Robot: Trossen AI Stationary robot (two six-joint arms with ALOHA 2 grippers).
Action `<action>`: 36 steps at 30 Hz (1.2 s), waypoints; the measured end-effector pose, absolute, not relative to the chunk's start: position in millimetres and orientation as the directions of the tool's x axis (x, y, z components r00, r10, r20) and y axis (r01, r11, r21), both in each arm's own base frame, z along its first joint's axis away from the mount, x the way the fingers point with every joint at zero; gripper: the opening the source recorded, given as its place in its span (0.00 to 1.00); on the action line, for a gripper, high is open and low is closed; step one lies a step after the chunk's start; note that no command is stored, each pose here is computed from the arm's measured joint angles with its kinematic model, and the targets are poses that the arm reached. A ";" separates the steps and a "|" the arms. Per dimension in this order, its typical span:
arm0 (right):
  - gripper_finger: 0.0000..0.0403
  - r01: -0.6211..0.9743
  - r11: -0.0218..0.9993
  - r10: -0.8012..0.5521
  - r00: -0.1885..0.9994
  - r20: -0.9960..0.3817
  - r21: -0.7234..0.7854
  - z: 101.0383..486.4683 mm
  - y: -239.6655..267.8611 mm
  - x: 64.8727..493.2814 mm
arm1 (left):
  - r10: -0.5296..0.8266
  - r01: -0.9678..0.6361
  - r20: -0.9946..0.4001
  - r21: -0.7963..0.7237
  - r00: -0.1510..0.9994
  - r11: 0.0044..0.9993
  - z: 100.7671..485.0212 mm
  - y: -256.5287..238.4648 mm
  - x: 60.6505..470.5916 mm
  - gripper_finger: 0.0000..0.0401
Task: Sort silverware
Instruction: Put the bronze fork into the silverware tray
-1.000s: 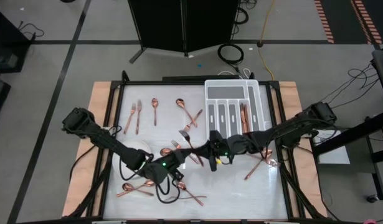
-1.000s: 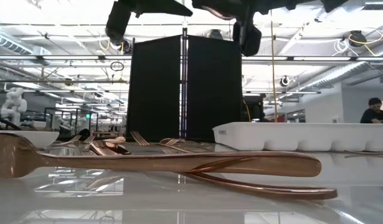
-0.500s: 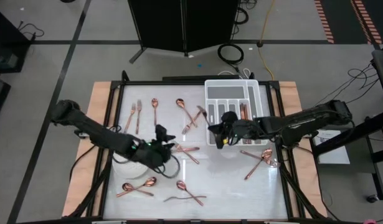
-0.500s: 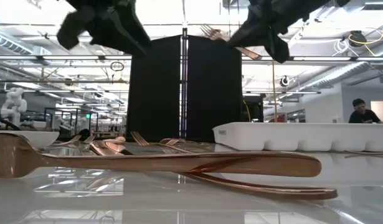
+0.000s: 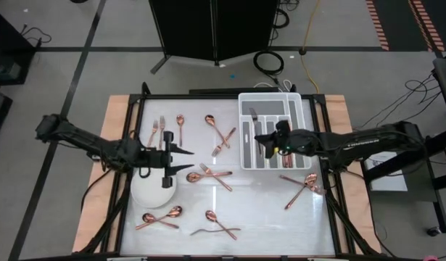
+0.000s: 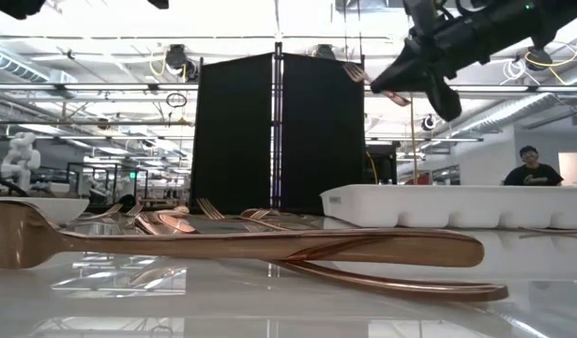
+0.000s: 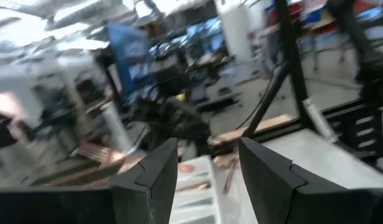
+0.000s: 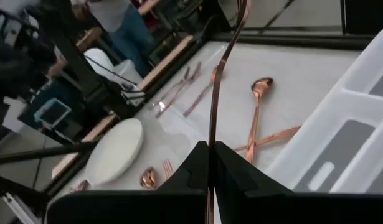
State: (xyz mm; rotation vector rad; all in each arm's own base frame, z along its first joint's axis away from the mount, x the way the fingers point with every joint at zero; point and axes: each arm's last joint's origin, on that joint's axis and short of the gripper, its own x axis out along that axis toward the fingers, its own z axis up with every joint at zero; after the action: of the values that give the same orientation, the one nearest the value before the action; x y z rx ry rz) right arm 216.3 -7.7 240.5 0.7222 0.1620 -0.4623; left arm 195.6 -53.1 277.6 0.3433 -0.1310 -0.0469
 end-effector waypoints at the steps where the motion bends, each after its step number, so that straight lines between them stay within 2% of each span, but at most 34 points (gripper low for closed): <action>1: 0.00 0.460 0.653 -0.358 0.888 -0.290 0.601 241.9 -7.8 215.1 | -0.068 0.024 0.117 0.343 0.991 0.939 275.7 -52.0 196.5 0.43; 6: 0.00 0.484 0.617 -0.426 0.868 -0.253 0.620 244.2 -9.8 215.9 | -0.027 0.024 0.002 0.387 1.000 0.922 259.9 -47.8 203.6 0.43; 12: 0.00 0.577 0.536 -0.516 0.802 -0.301 0.616 237.8 -13.0 213.4 | -0.023 -0.019 0.115 0.358 0.993 0.934 270.3 -47.0 204.9 0.43; 18: 0.00 0.614 0.503 -0.514 0.778 -0.360 0.608 232.4 -12.4 209.0 | -0.054 -0.011 0.198 0.316 0.979 0.949 278.3 -47.8 203.9 0.43; 22: 0.00 0.623 0.500 -0.502 0.774 -0.386 0.601 224.4 -4.9 206.4 | -0.051 -0.010 0.270 0.222 0.962 0.975 285.4 -47.4 202.1 0.43; 26: 0.00 0.675 0.400 -0.551 0.717 -0.426 0.620 199.6 -5.4 196.6 | -0.045 0.002 0.233 0.185 0.971 0.983 281.9 -47.3 203.1 0.43; 28: 0.00 0.694 0.319 -0.592 0.678 -0.436 0.646 186.7 -7.2 190.3 | -0.005 -0.034 0.214 0.180 0.977 0.983 280.2 -46.3 203.5 0.43; 31: 0.00 0.709 0.250 -0.591 0.651 -0.476 0.659 168.6 -8.0 181.7 | 0.102 -0.139 0.223 0.158 0.970 0.978 281.7 -42.7 203.0 0.43; 36: 0.00 0.696 0.230 -0.536 0.674 -0.508 0.680 164.7 -8.3 181.3 | 0.170 -0.228 0.272 0.199 0.947 0.953 287.0 -33.2 202.9 0.43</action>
State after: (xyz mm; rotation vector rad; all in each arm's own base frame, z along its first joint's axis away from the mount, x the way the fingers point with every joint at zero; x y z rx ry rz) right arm 181.3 -8.3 164.7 1.0339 0.1809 -0.8535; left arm 202.9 -33.2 287.0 0.2311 -0.2553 0.2047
